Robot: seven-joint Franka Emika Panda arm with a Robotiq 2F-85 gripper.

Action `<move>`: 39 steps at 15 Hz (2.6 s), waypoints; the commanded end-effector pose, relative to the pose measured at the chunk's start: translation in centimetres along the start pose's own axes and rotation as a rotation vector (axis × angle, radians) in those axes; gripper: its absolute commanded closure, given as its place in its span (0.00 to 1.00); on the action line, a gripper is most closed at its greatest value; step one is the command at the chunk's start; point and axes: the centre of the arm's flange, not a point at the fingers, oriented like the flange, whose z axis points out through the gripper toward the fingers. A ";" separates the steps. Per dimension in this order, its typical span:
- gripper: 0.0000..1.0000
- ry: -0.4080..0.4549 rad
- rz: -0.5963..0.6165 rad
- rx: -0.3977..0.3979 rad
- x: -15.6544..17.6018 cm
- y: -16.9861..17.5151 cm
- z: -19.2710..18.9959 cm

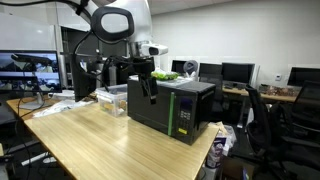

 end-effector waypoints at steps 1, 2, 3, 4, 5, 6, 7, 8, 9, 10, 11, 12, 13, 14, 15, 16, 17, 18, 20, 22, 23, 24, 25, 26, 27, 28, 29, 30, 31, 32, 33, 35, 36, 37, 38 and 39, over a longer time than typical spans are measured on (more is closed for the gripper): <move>0.00 0.066 -0.078 -0.058 1.9 1.0 2.2; 0.00 0.083 -0.097 -0.072 2.3 1.2 2.5; 0.00 0.094 -0.123 -0.079 2.7 1.4 2.7; 0.00 0.105 -0.151 -0.079 3.1 1.5 2.7; 0.00 0.117 -0.183 -0.078 3.4 1.7 2.6; 0.00 0.126 -0.211 -0.079 3.8 1.8 2.6; 0.00 0.134 -0.237 -0.080 4.1 1.9 2.3; 0.00 0.138 -0.270 -0.083 4.4 1.9 2.1; 0.00 0.141 -0.302 -0.084 4.7 1.9 1.7; 0.00 0.145 -0.334 -0.085 5.0 1.9 1.3; 0.00 0.147 -0.361 -0.085 5.2 1.9 1.1; 0.00 0.145 -0.385 -0.084 5.4 1.8 0.9; 0.00 0.149 -0.405 -0.084 5.6 1.7 0.8; 0.00 0.155 -0.424 -0.088 5.8 1.6 0.7; 0.00 0.154 -0.437 -0.083 6.0 1.5 0.7; 0.00 0.153 -0.453 -0.079 6.1 1.3 0.8; 0.00 0.148 -0.463 -0.066 6.2 1.1 1.0; 0.00 0.146 -0.478 -0.054 6.4 0.8 1.2; 0.00 0.145 -0.511 -0.040 6.6 0.3 1.6; 0.00 0.148 -0.527 -0.023 6.8 -0.1 1.8; 0.00 0.148 -0.537 -0.017 7.0 -0.3 1.9; 0.00 0.149 -0.546 -0.013 7.1 -0.4 2.0; 0.00 0.149 -0.551 -0.008 7.3 -0.4 2.0; 0.00 0.151 -0.553 -0.005 7.4 -0.4 2.0; 0.00 0.150 -0.554 0.000 7.7 -0.4 2.0; 0.00 0.147 -0.553 0.003 7.9 -0.4 2.1; 0.00 0.141 -0.548 0.009 8.2 -0.3 2.2; 0.00 0.138 -0.547 0.011 8.3 -0.3 2.2; 0.00 0.136 -0.547 0.014 8.4 -0.3 2.3; 0.00 0.131 -0.546 0.017 8.5 -0.4 2.3; 0.00 0.125 -0.544 0.019 8.6 -0.5 2.5; 0.00 0.113 -0.543 0.027 8.9 -0.7 2.6; 0.00 0.110 -0.544 0.030 8.9 -0.8 2.7; 0.00 0.108 -0.548 0.032 8.9 -1.0 2.7; 0.00 0.106 -0.551 0.035 8.9 -1.2 2.7; 0.02 0.107 -0.556 0.040 8.9 -1.5 2.7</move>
